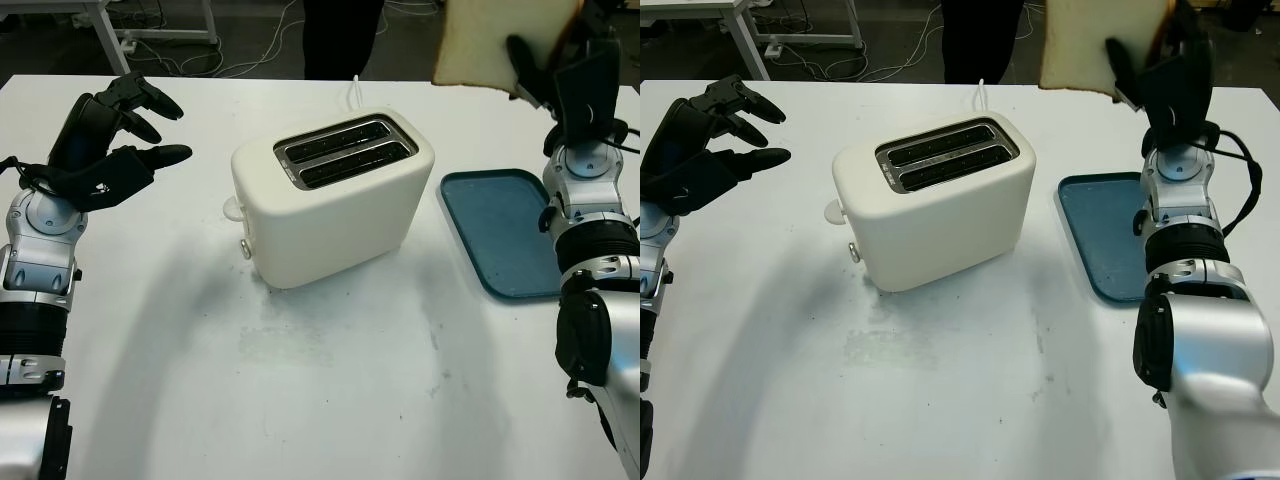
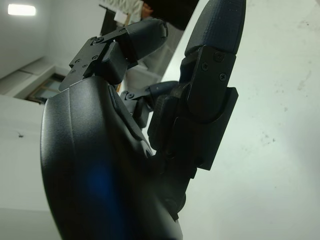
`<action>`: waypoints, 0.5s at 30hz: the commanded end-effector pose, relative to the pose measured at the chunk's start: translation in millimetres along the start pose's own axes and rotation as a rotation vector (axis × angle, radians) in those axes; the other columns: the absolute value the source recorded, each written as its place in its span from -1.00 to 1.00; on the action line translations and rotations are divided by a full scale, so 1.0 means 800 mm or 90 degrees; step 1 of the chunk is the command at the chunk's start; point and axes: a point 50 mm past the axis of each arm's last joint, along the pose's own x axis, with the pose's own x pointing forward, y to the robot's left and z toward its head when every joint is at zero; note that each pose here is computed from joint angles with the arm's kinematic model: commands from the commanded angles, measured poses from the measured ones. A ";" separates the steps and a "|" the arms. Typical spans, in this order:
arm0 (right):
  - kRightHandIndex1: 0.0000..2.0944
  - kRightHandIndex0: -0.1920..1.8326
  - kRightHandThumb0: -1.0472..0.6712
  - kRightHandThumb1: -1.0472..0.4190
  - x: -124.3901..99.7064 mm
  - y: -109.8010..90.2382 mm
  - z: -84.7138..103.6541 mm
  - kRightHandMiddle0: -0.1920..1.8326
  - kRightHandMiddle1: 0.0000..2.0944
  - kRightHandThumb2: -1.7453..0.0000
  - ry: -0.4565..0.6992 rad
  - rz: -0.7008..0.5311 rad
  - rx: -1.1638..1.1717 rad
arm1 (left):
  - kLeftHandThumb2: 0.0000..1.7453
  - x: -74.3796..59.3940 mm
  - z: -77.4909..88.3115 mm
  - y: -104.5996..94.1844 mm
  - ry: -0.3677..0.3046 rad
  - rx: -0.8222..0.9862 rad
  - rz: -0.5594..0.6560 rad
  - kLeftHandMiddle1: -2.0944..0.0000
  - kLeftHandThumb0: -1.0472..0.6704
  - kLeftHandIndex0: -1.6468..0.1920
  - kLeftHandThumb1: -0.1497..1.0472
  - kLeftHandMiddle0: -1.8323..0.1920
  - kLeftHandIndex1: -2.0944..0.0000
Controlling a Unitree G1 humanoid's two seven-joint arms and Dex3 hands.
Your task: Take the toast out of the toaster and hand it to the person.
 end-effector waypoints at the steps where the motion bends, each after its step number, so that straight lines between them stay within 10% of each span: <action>1: 0.67 -0.01 0.10 -0.83 0.000 0.006 -0.008 -0.44 0.67 0.39 0.048 -0.019 0.035 | -0.95 0.000 0.001 -0.004 -0.006 0.003 0.000 -0.32 -0.82 0.44 0.78 0.43 -0.19; 15: 0.67 0.02 -0.04 -0.83 -0.015 0.027 -0.045 -0.32 0.67 0.58 0.156 0.001 0.001 | -0.96 0.000 0.001 -0.004 -0.016 0.002 0.005 -0.33 -0.81 0.43 0.78 0.40 -0.21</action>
